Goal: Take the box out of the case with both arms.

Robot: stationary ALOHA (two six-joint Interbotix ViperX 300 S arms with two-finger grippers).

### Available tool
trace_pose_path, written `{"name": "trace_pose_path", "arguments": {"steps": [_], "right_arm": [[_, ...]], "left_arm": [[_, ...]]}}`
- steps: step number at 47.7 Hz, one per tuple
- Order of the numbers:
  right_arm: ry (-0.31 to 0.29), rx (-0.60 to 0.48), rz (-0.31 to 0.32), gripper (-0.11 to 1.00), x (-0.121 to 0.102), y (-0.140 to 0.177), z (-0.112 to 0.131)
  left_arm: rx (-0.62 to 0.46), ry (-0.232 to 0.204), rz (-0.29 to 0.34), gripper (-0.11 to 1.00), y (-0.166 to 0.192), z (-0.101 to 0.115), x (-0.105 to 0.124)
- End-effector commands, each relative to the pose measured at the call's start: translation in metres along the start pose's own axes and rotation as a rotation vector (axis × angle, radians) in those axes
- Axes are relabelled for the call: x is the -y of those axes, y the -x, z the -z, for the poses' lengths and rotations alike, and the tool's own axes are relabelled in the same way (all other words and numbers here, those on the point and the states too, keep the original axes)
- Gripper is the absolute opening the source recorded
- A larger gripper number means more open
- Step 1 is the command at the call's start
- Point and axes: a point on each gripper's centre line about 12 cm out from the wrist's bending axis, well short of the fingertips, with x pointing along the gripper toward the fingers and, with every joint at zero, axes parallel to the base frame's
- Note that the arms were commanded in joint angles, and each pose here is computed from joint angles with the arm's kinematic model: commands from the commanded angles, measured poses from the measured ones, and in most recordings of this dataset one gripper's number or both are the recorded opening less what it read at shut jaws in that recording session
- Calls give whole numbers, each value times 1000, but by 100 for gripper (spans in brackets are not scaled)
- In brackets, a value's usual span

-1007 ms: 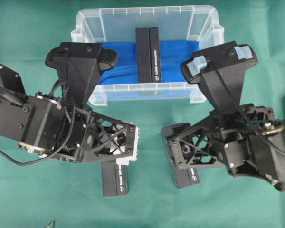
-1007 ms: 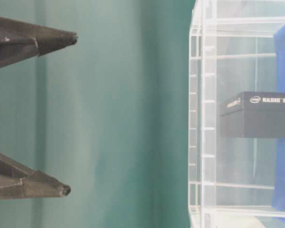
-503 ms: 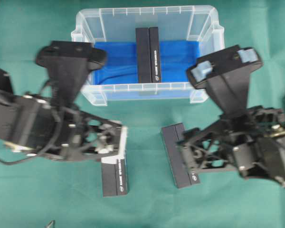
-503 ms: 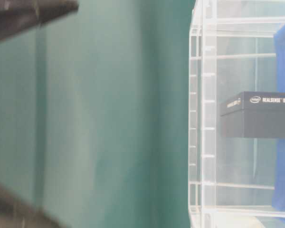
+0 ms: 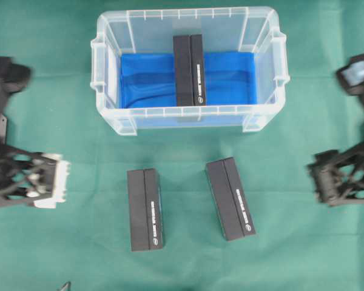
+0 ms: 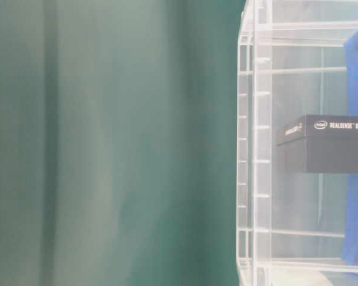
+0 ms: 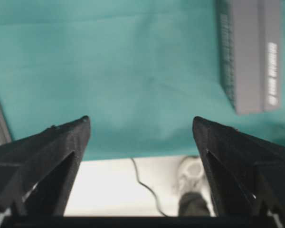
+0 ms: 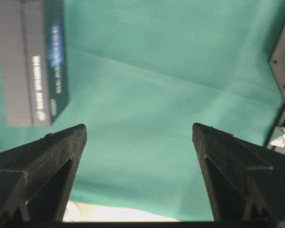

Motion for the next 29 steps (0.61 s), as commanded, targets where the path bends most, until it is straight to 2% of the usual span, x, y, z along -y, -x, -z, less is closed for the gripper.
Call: {"name": "trace_pose_path", "arguments": {"steps": [1,9,29], "right_arm": [[-13,-14,-32,88,16,10,-3],[-28,-16,-35,88,26,9,-4],[-28,-10,-24,88,23,5,-2]], "left_arm": [[-15,16,27,83,7,0,-18],[-20,39,30,83,5,1,-32],[-18,46,29,83,5,1,-28]]}}
